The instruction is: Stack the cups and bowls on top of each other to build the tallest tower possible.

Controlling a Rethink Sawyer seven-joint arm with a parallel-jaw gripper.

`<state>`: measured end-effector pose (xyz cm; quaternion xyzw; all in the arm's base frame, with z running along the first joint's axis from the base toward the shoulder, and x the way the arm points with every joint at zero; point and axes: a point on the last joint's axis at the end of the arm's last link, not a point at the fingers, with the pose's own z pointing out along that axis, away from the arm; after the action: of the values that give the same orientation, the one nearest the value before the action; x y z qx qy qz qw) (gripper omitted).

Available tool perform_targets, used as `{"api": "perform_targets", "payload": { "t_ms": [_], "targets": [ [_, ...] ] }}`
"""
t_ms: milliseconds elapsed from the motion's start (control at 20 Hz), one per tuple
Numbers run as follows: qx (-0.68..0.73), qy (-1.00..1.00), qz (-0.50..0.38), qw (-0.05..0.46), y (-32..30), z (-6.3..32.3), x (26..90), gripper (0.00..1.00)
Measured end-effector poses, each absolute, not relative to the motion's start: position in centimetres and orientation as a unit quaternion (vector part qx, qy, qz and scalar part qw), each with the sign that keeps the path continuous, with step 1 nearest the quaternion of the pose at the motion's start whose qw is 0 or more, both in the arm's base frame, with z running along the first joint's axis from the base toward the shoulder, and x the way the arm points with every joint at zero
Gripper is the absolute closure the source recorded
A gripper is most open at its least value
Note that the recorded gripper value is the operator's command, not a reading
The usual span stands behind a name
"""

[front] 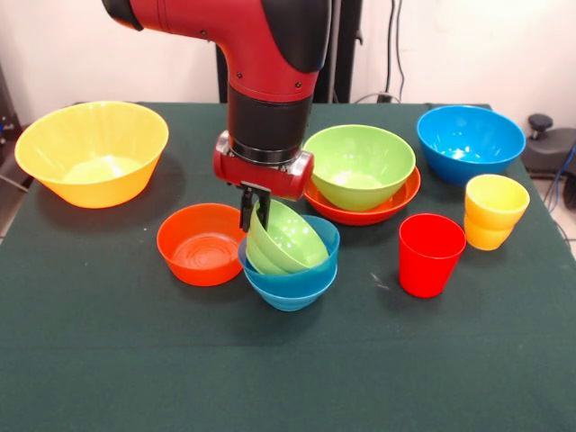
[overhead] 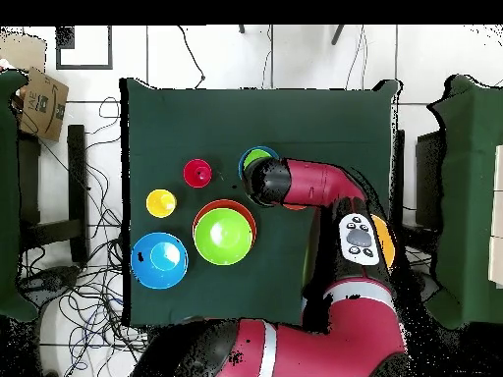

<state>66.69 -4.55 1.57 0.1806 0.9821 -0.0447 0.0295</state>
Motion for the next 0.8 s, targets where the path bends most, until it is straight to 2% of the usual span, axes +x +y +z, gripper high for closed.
{"api": "perform_targets", "payload": {
  "t_ms": [800],
  "targets": [
    [0.180,0.982,-0.045,0.038,-4.6,2.7,67.2,1.00]
  ]
}}
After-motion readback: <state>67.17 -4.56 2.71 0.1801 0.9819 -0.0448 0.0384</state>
